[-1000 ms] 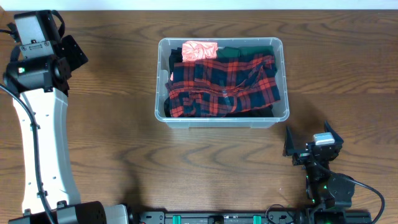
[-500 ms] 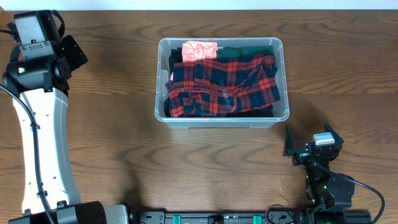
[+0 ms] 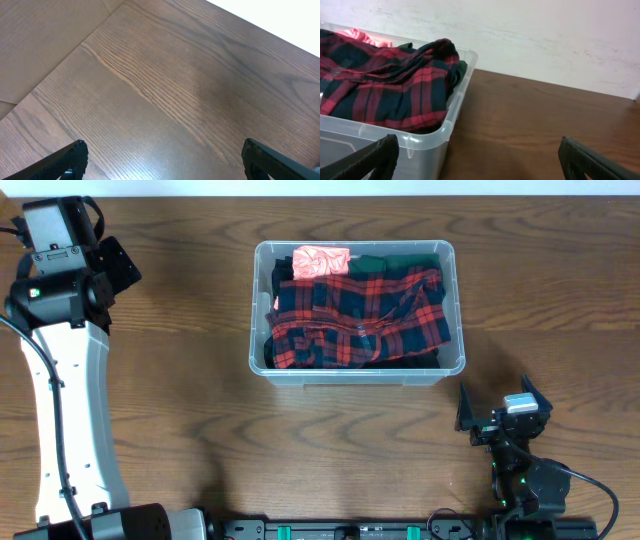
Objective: Pack container
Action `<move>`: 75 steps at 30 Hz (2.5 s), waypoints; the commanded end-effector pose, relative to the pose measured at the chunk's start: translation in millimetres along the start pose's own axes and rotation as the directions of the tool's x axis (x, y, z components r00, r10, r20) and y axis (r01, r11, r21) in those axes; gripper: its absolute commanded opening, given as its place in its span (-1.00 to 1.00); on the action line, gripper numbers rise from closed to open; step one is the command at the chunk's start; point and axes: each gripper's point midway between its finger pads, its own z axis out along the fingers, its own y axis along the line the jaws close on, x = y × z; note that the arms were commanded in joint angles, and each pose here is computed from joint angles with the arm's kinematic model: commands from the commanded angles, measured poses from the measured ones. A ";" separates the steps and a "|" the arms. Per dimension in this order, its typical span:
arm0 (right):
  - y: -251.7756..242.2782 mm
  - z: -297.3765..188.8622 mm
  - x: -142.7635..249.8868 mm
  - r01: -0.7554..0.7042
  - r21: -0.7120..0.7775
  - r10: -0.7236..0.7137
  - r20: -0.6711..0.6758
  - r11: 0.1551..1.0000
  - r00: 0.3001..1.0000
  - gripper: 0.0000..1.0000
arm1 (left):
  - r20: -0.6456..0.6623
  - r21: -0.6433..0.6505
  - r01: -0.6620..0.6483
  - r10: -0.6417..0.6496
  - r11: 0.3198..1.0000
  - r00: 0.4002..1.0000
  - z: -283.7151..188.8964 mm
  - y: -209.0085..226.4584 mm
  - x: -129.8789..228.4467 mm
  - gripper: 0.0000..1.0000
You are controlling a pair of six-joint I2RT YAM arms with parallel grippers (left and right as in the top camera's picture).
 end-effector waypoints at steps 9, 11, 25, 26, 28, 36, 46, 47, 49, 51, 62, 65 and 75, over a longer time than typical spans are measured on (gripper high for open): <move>-4.2 -0.4 1.1 0.011 0.020 -0.011 -0.002 1.000 1.000 0.98 | 0.118 0.192 0.091 -0.115 0.977 0.986 -74.9 -4.3 -14.9 0.96; -4.2 -0.4 1.1 0.011 0.020 -0.011 -0.002 1.000 1.000 0.98 | 0.188 0.241 0.114 -0.162 0.964 0.969 -111.9 4.0 -20.2 0.96; -4.2 -0.4 1.1 0.011 0.020 -0.011 -0.002 1.000 1.000 0.98 | 0.465 0.425 0.122 -0.331 0.897 0.821 -250.9 83.3 54.4 0.96; -4.2 -0.4 1.1 0.011 0.020 -0.011 -0.002 1.000 1.000 0.98 | 0.473 0.428 0.122 -0.337 0.895 0.814 -248.2 85.7 63.7 0.96; -4.3 -0.4 0.9 0.011 0.020 -0.011 -0.002 1.000 1.000 0.98 | 0.486 0.437 0.122 -0.348 0.891 0.802 -239.0 86.3 76.0 0.96; -4.2 -0.4 1.1 0.011 0.020 -0.011 -0.002 1.000 1.000 0.99 | 0.553 0.460 0.137 -0.404 0.877 0.729 -165.1 67.1 101.5 0.96; -4.2 -0.4 1.1 0.011 0.020 -0.011 -0.002 1.000 1.000 0.98 | 0.638 0.542 0.117 -0.498 0.832 0.587 -96.0 44.2 128.8 0.96; -4.2 -0.4 1.1 0.011 0.020 -0.011 -0.002 1.000 1.000 0.99 | 0.643 0.547 0.115 -0.504 0.829 0.577 -93.4 44.2 131.8 0.96; -4.2 -0.4 1.1 0.011 0.020 -0.011 -0.002 1.000 1.000 0.98 | 0.650 0.556 0.111 -0.514 0.824 0.560 -88.8 44.0 138.0 0.96; -4.2 -0.4 1.1 0.011 0.020 -0.011 -0.002 1.000 1.000 0.98 | 0.648 0.568 0.104 -0.521 0.817 0.556 -85.3 42.3 143.4 0.96; -4.2 -0.4 1.1 0.011 0.020 -0.011 -0.002 1.000 1.000 0.99 | 0.581 0.546 0.086 -0.451 0.833 0.678 -56.8 25.5 171.0 0.96; -4.2 -0.4 1.1 0.011 0.020 -0.011 -0.002 1.000 1.000 0.98 | 0.549 0.524 0.088 -0.414 0.847 0.726 -44.6 22.9 183.1 0.96; -4.2 -0.4 1.1 0.011 0.020 -0.011 -0.002 1.000 1.000 0.99 | 0.442 0.455 0.037 -0.262 0.890 0.858 -13.6 15.6 224.3 0.96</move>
